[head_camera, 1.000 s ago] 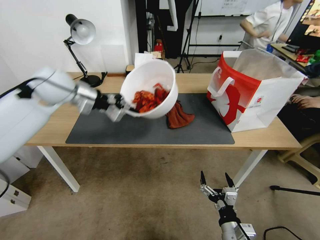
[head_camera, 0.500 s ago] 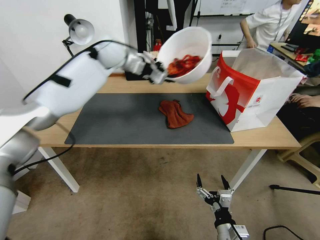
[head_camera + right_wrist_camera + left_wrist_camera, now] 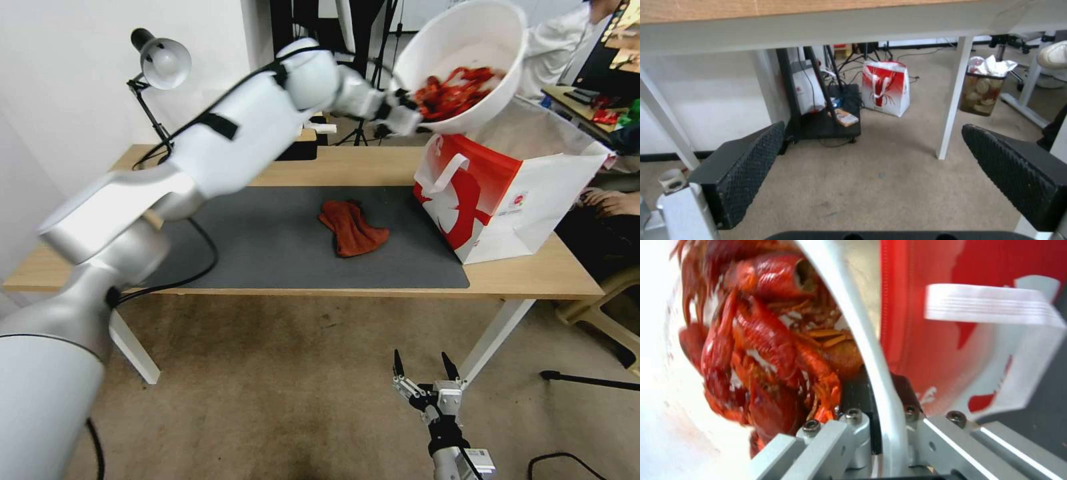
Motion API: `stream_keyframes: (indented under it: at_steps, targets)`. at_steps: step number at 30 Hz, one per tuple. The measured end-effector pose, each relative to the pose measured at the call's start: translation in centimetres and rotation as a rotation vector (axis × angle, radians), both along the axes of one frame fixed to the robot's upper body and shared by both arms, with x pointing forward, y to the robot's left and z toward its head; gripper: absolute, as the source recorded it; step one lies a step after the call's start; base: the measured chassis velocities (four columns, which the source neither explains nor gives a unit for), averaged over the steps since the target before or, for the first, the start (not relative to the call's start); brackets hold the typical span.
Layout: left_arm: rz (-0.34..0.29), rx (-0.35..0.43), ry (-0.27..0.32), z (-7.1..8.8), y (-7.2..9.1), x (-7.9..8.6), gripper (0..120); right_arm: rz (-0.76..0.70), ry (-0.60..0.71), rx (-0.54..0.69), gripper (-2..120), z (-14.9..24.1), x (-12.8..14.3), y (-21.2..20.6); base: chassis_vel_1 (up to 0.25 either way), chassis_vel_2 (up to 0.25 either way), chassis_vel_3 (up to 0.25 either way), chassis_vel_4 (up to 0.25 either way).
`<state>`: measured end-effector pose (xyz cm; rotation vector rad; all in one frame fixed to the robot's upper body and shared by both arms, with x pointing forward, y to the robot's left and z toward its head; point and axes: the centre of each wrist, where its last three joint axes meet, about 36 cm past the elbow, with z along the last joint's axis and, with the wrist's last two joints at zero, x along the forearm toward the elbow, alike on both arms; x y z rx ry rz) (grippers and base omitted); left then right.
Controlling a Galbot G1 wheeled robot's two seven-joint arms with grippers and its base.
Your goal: Sweep shrimp from table into container with towel, then put container into takeout bag.
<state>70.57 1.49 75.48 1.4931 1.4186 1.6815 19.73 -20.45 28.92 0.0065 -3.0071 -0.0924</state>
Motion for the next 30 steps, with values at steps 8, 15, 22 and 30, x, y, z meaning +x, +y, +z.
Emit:
stream_keyframes:
  at_steps: [8, 15, 22, 30]
  targets:
    - [-0.016, 0.029, 0.018, -0.6, -4.7, 0.6, 0, -0.003, 0.014, -0.003, 100, -0.3, -0.4, -0.2, 0.0, 0.0, 0.0, 0.0]
    - [-0.053, 0.111, 0.01, -1.9, -7.6, -0.8, 0, -0.001, 0.005, 0.005, 100, -0.9, -0.8, -0.4, 0.0, 0.0, 0.0, 0.0]
    - [-0.051, 0.118, -0.005, -2.3, -8.1, -1.3, 7, 0.006, 0.003, 0.005, 100, -1.0, -0.7, -0.4, 0.0, 0.0, 0.0, 0.0]
    - [-0.049, 0.107, -0.007, -2.0, -8.0, -1.4, 35, 0.009, 0.003, 0.005, 100, -1.1, -0.7, -0.5, 0.0, 0.0, 0.0, 0.0]
